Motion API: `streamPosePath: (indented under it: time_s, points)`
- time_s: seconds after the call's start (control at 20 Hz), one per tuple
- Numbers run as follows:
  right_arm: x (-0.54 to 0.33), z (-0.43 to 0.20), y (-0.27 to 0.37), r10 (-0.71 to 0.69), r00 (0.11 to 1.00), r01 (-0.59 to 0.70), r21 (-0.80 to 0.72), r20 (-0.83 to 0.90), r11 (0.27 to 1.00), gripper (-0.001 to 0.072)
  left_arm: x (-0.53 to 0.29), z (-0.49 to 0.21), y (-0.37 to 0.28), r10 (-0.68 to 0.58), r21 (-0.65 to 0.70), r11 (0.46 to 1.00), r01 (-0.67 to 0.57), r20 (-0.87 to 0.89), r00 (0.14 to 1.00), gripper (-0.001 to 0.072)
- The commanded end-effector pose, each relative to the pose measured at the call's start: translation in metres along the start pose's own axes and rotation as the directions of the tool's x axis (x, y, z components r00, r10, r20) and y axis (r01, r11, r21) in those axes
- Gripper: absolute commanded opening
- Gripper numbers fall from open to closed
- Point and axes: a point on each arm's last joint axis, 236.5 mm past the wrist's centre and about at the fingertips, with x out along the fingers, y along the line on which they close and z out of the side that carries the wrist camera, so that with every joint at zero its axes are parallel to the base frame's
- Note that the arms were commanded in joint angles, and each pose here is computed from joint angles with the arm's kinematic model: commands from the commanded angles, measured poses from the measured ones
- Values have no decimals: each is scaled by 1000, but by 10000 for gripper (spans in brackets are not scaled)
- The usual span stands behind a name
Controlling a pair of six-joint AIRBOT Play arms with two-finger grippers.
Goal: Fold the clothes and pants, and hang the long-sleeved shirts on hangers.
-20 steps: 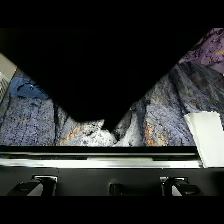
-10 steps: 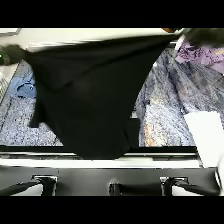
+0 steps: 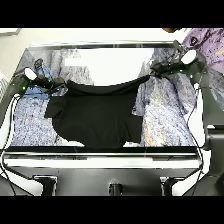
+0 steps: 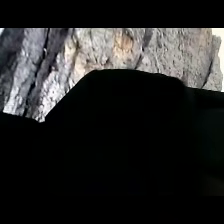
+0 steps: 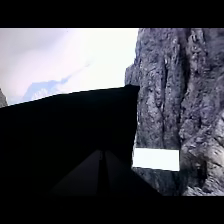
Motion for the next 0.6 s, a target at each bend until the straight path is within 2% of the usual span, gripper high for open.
streamPosePath:
  time_s: [0.0, 0.15, 0.25, 0.55]
  points:
    - [4, -10, -8, -32, 999, 32, -9, -41, 999, 30, -33, -8, 17, -1, -56, 998, -4, -77, 997, 700]
    - [-16, -13, -14, -94, 994, 91, -50, -50, 995, 30, -104, -18, 36, 13, -128, 992, -22, -75, 997, 698]
    - [-28, -16, -18, -135, 989, 131, -75, -55, 989, 30, -127, -54, 35, 13, -158, 987, -29, -100, 995, 698]
    - [-51, -32, -26, -200, 973, 189, -104, -112, 976, 30, -110, -242, -34, -200, -387, 916, 101, -223, 954, 697]
